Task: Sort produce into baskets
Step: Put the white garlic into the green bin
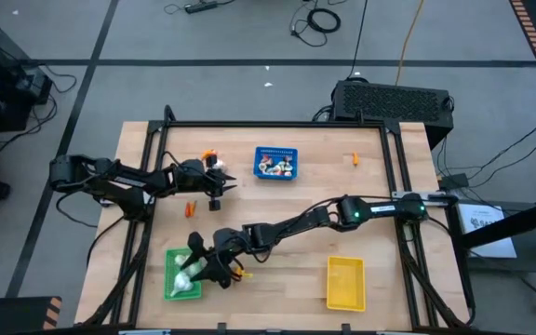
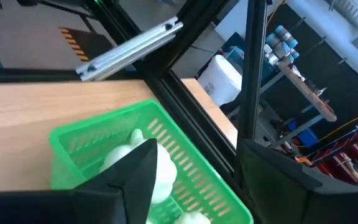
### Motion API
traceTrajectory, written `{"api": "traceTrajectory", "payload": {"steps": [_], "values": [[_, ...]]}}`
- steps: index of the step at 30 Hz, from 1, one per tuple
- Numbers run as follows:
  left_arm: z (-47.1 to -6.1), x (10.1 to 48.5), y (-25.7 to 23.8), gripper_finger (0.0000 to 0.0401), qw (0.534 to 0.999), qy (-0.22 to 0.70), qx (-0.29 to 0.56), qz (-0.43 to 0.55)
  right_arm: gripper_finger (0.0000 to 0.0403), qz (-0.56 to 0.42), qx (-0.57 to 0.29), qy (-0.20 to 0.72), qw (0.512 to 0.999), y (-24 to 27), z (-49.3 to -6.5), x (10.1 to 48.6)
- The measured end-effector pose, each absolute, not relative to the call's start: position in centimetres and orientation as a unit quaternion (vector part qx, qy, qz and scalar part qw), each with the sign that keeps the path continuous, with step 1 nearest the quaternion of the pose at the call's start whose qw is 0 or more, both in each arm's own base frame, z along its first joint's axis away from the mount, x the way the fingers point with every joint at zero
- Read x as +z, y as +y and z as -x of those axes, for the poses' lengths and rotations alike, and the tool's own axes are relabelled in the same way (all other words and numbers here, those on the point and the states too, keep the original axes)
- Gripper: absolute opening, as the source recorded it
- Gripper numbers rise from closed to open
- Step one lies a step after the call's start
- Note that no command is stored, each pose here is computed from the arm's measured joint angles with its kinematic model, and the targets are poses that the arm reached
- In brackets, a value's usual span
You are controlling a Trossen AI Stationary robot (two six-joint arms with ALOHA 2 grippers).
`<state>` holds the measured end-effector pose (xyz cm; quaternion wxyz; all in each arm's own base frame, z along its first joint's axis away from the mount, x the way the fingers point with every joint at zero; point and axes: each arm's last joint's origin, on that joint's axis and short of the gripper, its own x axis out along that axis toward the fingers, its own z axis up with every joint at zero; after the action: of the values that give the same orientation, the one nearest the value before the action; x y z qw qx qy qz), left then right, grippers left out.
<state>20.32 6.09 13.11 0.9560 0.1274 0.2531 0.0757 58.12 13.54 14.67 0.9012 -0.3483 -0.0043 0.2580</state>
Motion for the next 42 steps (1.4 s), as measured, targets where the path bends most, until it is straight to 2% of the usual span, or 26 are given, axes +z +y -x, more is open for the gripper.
{"api": "traceTrajectory", "payload": {"steps": [4, 7, 16, 21, 25, 29, 36, 42], "values": [[-20.3, 13.1, 6.1, 0.0111, 0.956, 0.253, 0.075, -0.129, 0.0236, 0.351, 0.249, 0.024, 0.902, 13.4, -58.0, 14.6], [-20.3, 13.1, 6.1, 0.0111, 0.956, 0.254, 0.075, -0.129, 0.0239, 0.334, 0.212, 0.127, 0.91, 13.6, -57.2, 15.5], [-20.3, 13.1, 6.1, 0.0111, 0.954, 0.255, 0.073, -0.141, 0.024, 0.313, 0.084, 0.36, 0.875, 14.1, -52.2, 21.2], [-20.3, 13.1, 6.1, 0.0111, 0.954, 0.254, 0.073, -0.141, 0.024, 0.158, 0.005, 0.474, 0.866, 12.5, -49.5, 22.7], [-20.3, 13.1, 6.1, 0.0111, 0.954, 0.254, 0.075, -0.139, 0.024, 0.027, -0.065, 0.553, 0.83, 11.4, -48.1, 21.8], [-20.3, 13.1, 6.1, 0.0111, 0.954, 0.253, 0.076, -0.139, 0.024, -0.034, -0.071, 0.577, 0.813, 11.0, -48.0, 21.1], [-20.3, 13.1, 6.1, 0.0111, 0.954, 0.254, 0.076, -0.138, 0.024, -0.036, -0.082, 0.575, 0.813, 10.0, -48.3, 21.0], [-20.3, 13.1, 6.1, 0.0111, 0.954, 0.254, 0.076, -0.138, 0.024, -0.051, -0.1, 0.604, 0.789, 8.4, -48.9, 18.6]]}}
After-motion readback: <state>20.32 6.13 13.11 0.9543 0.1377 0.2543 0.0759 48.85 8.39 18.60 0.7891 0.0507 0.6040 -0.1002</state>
